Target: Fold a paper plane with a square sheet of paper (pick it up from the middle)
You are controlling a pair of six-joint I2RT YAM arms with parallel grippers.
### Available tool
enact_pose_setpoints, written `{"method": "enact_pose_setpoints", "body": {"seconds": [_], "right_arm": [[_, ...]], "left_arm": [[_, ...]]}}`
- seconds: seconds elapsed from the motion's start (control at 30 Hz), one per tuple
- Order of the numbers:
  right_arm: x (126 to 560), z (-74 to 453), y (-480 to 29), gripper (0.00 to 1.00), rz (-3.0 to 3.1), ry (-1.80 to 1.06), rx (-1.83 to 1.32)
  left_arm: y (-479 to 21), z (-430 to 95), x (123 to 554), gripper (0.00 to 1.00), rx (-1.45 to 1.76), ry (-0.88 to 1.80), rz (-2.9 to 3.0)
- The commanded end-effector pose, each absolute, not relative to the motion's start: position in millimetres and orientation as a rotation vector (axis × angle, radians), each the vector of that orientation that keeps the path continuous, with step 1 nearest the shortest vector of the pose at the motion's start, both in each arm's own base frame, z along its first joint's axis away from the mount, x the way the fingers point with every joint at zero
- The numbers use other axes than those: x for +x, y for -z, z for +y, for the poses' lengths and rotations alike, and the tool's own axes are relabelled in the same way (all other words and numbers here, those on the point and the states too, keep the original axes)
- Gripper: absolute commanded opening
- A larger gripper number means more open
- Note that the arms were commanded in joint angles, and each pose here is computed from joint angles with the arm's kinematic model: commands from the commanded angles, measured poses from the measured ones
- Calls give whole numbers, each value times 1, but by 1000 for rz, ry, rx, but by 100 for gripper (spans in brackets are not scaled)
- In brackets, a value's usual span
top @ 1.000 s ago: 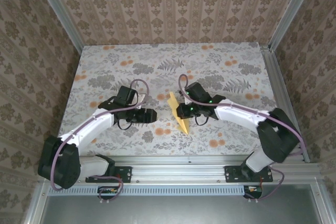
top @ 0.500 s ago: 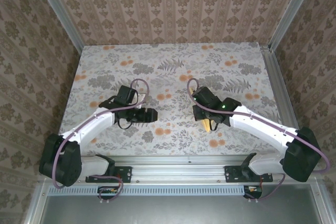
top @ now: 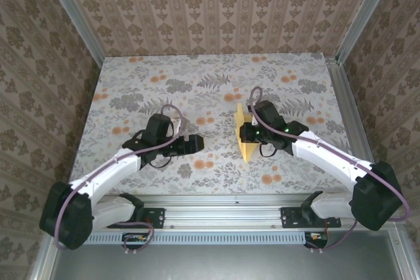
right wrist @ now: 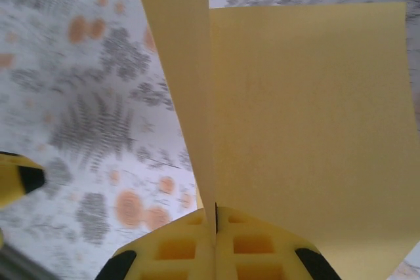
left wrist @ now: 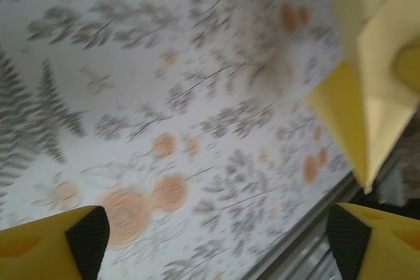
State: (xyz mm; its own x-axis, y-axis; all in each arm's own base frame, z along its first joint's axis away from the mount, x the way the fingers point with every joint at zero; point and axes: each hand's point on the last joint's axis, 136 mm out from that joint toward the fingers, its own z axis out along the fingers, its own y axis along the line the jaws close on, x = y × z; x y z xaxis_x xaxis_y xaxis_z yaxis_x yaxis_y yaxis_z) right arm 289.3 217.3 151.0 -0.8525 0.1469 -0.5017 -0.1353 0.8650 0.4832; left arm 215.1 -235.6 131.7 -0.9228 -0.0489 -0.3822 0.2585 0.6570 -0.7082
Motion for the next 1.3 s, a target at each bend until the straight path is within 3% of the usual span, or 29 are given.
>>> {"method": "enact_pose_setpoints", "body": {"seconds": [0.0,0.47,0.87,1.27], "right_arm": [[290,243,-185,1,2393,-1013,54],[299,260,-225,0,2243,-1316,165],[301,257,-228,0,2198,-1414,229],[299,254,-222,0,2199,-1431,251]], "left_arm": [[-168,-250,223,97,55,1301,2324],[-202,-313,204,98,86,1617,2161],[-225,-344,209,70,137,1818,2045],[-226,-348,209,41,162,1834,2052]]}}
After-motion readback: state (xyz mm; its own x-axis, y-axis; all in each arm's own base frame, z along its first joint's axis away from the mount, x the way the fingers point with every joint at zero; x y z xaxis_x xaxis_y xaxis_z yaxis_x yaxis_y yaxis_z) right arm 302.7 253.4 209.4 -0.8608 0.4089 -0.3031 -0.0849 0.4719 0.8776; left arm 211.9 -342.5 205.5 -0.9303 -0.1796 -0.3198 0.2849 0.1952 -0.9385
